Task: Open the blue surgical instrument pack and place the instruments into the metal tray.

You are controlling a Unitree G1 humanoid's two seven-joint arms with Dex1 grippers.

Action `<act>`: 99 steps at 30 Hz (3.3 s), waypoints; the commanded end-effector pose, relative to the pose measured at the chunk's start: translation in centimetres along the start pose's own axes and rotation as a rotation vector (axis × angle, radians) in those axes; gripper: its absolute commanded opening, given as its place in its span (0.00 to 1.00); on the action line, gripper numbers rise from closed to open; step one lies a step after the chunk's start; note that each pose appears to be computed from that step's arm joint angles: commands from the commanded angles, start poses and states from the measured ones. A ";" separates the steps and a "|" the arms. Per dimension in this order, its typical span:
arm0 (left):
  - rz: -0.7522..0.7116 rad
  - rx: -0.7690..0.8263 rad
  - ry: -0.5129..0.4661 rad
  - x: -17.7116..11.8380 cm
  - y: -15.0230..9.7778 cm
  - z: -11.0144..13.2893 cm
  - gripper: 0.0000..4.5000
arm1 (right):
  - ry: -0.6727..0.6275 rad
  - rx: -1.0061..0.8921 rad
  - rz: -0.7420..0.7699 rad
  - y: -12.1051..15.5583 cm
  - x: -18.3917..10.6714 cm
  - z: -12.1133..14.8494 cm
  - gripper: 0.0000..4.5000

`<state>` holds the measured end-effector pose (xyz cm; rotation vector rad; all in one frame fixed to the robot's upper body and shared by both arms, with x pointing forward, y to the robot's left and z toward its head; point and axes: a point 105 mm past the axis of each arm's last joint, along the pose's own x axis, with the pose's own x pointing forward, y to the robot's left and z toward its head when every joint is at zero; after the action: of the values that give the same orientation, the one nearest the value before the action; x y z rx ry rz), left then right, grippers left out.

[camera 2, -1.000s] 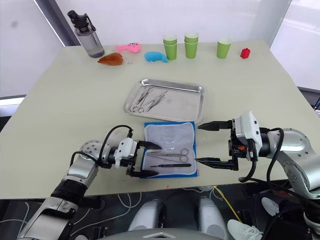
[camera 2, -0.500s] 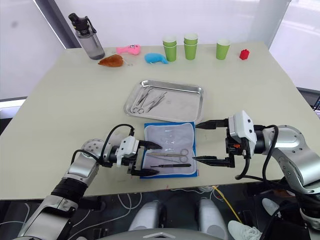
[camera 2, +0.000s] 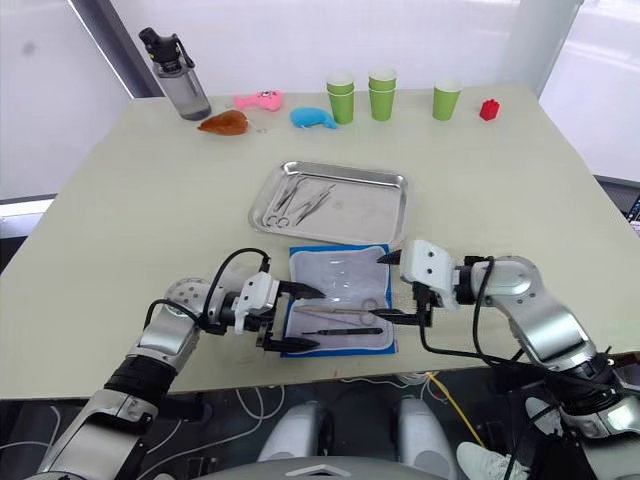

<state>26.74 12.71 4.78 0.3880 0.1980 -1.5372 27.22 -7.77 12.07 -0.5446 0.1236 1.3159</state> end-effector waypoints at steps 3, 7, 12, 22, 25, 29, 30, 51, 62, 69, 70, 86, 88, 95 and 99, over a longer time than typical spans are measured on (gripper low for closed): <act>-0.039 -0.178 0.145 0.6 -2.7 -5.0 0.99 | 0.013 -0.033 0.000 -0.3 1.3 0.6 1.00; -0.031 -0.184 0.142 0.6 -2.8 -5.0 0.99 | 0.052 -0.020 0.030 -0.1 2.1 -0.2 1.00; -0.025 -0.191 0.148 0.6 -2.9 -5.4 0.99 | 0.071 -0.022 0.022 -0.5 3.0 -0.9 1.00; -0.022 -0.195 0.152 0.6 -3.0 -5.5 0.99 | 0.091 -0.030 0.017 -0.6 3.6 -2.0 1.00; -0.023 -0.195 0.152 0.6 -3.0 -5.5 0.99 | 0.093 -0.031 0.016 -0.6 3.6 -2.1 1.00; -0.024 -0.196 0.153 0.6 -3.1 -5.6 0.99 | 0.096 -0.031 0.018 -0.6 3.6 -2.2 1.00; -0.025 -0.197 0.153 0.6 -3.1 -5.6 0.99 | 0.096 -0.031 0.019 -0.6 3.7 -2.2 1.00; -0.027 -0.202 0.156 0.5 -3.4 -5.7 1.00 | 0.219 0.040 0.107 0.6 4.7 -4.0 0.64; -0.027 -0.200 0.158 0.4 -3.3 -5.7 1.00 | 0.204 0.034 0.114 0.8 4.6 -3.5 0.01; -0.029 -0.202 0.159 0.5 -3.3 -5.7 1.00 | 0.184 0.017 0.113 0.7 4.7 -2.7 0.01; -0.029 -0.202 0.159 0.5 -3.3 -5.7 1.00 | 0.183 0.015 0.113 0.7 4.7 -2.6 0.01; -0.032 -0.204 0.160 0.7 -3.4 -5.7 1.00 | 0.206 -0.108 0.094 -0.2 4.6 -0.3 0.01; -0.032 -0.208 0.159 0.8 -3.5 -5.8 1.00 | 0.229 -0.135 0.098 -0.3 4.4 -0.1 0.01; -0.028 -0.212 0.154 0.9 -3.5 -5.7 1.00 | 0.286 -0.179 0.102 -0.6 3.9 0.8 0.01; -0.028 -0.214 0.153 1.0 -3.5 -5.8 1.00 | 0.298 -0.180 0.100 -0.7 3.5 1.0 0.01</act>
<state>26.46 12.51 4.45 0.3756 0.1853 -1.5125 27.55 -4.12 9.19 -0.8412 0.3721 1.4092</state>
